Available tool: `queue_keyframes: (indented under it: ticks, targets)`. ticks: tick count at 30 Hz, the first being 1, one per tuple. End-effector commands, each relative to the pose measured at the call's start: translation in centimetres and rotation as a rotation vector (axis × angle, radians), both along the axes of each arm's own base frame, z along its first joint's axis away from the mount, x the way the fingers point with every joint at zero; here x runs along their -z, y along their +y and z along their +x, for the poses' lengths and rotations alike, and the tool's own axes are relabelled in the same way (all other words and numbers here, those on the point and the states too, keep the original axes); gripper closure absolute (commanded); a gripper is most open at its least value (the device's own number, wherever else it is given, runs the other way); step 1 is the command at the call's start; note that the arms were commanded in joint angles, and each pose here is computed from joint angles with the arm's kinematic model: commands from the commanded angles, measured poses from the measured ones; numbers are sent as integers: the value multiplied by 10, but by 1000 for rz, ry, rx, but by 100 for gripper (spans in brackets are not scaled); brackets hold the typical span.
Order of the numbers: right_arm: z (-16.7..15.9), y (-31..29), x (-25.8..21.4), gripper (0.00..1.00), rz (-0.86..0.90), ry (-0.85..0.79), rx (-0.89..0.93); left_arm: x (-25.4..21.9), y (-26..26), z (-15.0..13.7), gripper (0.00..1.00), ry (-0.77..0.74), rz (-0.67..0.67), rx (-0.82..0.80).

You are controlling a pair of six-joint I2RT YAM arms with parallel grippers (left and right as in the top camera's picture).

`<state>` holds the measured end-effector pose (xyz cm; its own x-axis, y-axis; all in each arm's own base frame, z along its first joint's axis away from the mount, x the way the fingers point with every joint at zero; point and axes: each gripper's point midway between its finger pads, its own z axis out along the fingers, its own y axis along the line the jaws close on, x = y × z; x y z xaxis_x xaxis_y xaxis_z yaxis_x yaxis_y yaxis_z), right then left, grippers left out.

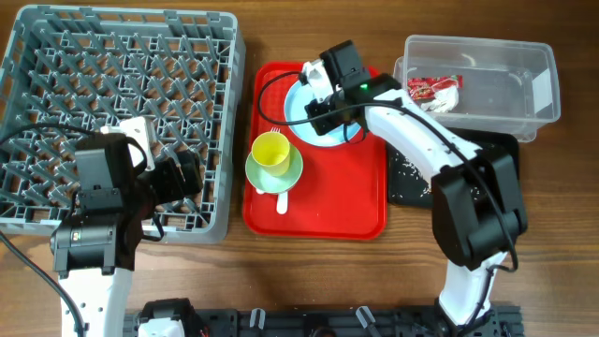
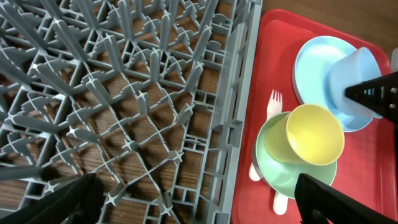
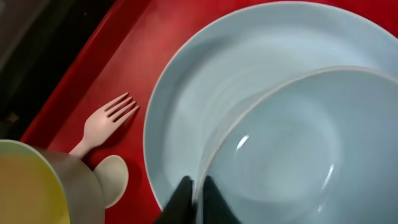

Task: Sort waste into correct bins and load items into the dishwasher rack
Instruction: 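Carry the empty bowl to the red tray and set it on the plate, then grasp the yellow cup on the green saucer with the right gripper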

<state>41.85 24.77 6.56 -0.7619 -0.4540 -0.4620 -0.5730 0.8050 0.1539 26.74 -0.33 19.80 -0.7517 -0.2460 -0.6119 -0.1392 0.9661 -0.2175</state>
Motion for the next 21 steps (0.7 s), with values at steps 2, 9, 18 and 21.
queue_keyframes:
  ticks: [2,9,18,21]
  targets:
    - [0,15,-11,78,75,10,-7,-8,-3,2,0,-24,6,24]
    - [-12,9,-68,61,124,10,46,-8,-3,3,0,-24,7,25]
    - [-46,26,-134,39,280,30,33,-8,-3,3,0,-24,7,24]
    - [-65,33,-116,41,239,117,25,-8,-3,2,0,-24,6,24]
